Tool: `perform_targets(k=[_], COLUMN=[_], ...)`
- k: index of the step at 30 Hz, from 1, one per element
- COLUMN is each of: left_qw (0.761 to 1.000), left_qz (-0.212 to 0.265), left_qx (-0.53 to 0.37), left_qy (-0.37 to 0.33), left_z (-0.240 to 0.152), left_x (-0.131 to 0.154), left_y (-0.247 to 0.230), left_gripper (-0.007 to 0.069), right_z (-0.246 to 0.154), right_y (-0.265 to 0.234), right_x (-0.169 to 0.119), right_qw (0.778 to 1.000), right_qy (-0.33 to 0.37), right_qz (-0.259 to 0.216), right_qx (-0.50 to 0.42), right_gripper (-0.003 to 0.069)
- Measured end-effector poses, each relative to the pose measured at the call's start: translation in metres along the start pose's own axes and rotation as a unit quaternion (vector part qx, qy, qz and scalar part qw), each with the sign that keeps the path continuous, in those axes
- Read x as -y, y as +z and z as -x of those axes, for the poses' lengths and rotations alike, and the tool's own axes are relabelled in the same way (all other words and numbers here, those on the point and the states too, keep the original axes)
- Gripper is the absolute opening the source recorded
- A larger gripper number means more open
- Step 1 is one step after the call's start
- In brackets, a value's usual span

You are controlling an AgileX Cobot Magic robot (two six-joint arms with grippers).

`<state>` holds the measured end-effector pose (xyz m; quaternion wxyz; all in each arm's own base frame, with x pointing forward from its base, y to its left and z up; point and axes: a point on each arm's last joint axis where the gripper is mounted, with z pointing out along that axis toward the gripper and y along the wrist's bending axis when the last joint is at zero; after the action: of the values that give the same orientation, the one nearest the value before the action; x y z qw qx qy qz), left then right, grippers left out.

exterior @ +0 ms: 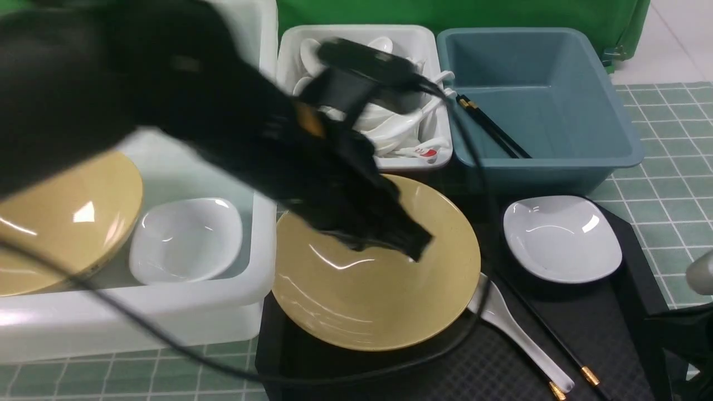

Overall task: On blue table put chopsticks spoon bowls plates into blue grey white boxes.
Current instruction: 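Grasp the large bowl on the tray by its rim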

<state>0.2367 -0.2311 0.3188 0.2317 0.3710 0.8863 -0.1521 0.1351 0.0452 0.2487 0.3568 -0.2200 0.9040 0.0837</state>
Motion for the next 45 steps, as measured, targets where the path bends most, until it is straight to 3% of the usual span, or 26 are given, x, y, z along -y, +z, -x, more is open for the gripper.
perform_targets(k=[5, 9, 15, 18, 22, 25, 27, 32, 35, 40, 45], left_qw=[0.996, 0.995, 0.997, 0.995, 0.992, 0.993, 0.996, 0.996, 0.994, 0.989, 0.987], left_qz=[0.072, 0.081, 0.016, -0.050, -0.107, -0.110, -0.087, 0.052, 0.059, -0.027, -0.071], left_qx=[-0.051, -0.062, -0.034, 0.003, 0.017, 0.010, -0.015, -0.074, -0.096, -0.141, -0.137], left_qy=[0.025, 0.014, -0.063, -0.091, -0.065, -0.033, -0.004, 0.013, 0.002, 0.016, 0.041], left_z=[0.018, 0.018, 0.024, 0.038, 0.050, 0.056, 0.057, 0.052, 0.048, 0.037, 0.037], left_x=[0.004, 0.003, 0.015, 0.029, 0.041, 0.039, 0.030, -0.016, -0.021, 0.017, 0.039], left_y=[0.064, 0.108, 0.131, 0.125, 0.113, 0.101, 0.089, 0.077, 0.085, 0.127, 0.131], left_gripper=[0.0003, 0.0003, 0.0004, 0.0004, 0.0007, 0.0015, 0.0046, 0.0188, 0.0227, 0.0245, 0.0244], right_z=[0.000, 0.001, 0.002, 0.003, 0.004, 0.004, 0.004, 0.004, 0.005, 0.006, 0.006], right_y=[0.003, 0.003, 0.003, 0.003, 0.003, 0.003, 0.003, 0.003, 0.003, 0.003, 0.003], right_x=[0.001, -0.001, -0.003, -0.007, -0.010, -0.010, -0.010, -0.010, -0.009, -0.009, -0.009], right_qw=[1.000, 1.000, 0.999, 0.999, 0.999, 0.999, 0.999, 0.999, 0.999, 0.999, 0.999], right_qy=[0.002, 0.018, 0.036, 0.029, 0.022, 0.021, 0.021, 0.020, 0.020, 0.020, 0.020], right_qz=[-0.003, 0.008, 0.020, 0.029, 0.036, 0.037, 0.037, 0.036, 0.033, 0.030, 0.030], right_qx=[0.003, 0.008, 0.014, 0.016, 0.016, 0.016, 0.016, 0.017, 0.023, 0.029, 0.029], right_gripper=[0.0036, 0.0037, 0.0037, 0.0037, 0.0037, 0.0037, 0.0037, 0.0037, 0.0037, 0.0037, 0.0037])
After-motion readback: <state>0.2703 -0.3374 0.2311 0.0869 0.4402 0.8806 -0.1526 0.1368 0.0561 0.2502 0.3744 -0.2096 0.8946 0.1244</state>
